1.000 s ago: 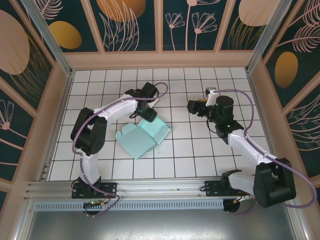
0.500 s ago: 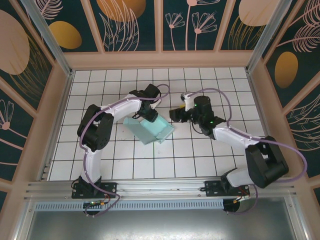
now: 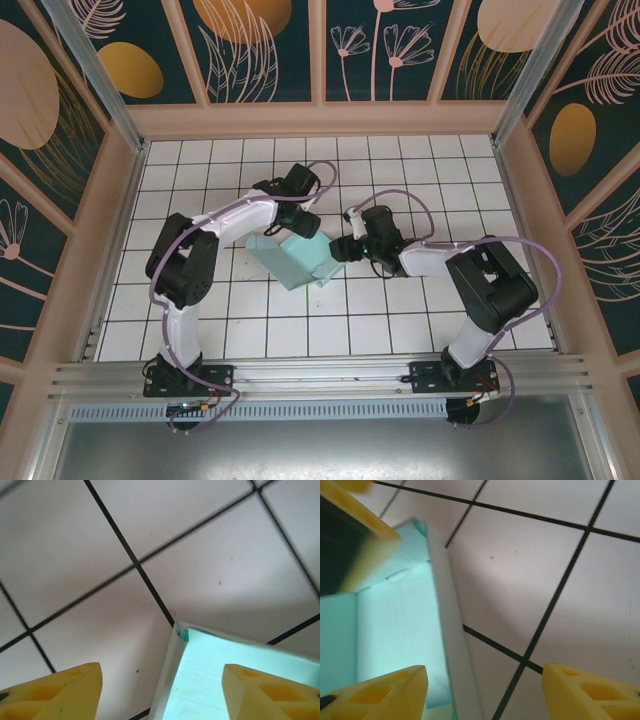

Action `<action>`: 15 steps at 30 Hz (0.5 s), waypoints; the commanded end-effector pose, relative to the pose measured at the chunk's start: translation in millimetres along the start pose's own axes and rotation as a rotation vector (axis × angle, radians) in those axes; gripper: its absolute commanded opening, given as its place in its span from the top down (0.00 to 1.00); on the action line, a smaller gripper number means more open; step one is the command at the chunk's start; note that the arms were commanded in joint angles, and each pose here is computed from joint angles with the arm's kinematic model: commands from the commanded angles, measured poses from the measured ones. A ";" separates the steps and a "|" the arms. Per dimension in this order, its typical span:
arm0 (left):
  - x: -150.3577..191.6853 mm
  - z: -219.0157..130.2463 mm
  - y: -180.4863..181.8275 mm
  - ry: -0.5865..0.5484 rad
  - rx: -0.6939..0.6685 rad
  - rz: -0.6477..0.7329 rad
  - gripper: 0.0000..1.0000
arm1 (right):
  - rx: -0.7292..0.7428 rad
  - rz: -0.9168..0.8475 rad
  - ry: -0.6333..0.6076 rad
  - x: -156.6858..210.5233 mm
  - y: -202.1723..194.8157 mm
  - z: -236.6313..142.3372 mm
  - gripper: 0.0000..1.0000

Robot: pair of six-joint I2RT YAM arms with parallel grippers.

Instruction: Fold the paper box

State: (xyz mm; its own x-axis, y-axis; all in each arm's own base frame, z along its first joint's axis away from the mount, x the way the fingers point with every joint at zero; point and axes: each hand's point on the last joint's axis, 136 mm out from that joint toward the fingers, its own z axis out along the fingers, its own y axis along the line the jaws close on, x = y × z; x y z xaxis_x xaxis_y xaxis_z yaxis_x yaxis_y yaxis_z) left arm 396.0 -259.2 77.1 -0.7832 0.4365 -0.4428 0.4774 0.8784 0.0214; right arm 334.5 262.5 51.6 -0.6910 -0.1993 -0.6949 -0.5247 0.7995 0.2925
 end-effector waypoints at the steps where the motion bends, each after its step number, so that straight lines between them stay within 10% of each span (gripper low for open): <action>1: -43.6 -44.7 4.6 -0.217 -0.019 -0.069 0.27 | 0.104 0.055 -0.024 -12.9 -15.0 3.6 0.39; 11: -57.7 -122.3 55.6 -0.528 -0.112 -0.272 0.06 | 0.377 0.309 -0.075 5.4 -76.1 -44.2 0.43; 15: -52.5 -140.5 72.5 -0.616 -0.099 -0.352 0.02 | 0.279 0.313 -0.110 2.0 -63.4 -64.7 0.44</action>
State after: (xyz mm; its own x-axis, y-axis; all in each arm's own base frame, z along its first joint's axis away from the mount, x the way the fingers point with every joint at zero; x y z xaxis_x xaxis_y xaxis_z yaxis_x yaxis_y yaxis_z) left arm 409.9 -203.8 208.7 -0.5697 0.0733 -0.8186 0.2355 0.9688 -0.0771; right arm 341.1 180.6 60.7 -0.7425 0.0809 -0.6649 -0.1458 0.9493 0.2784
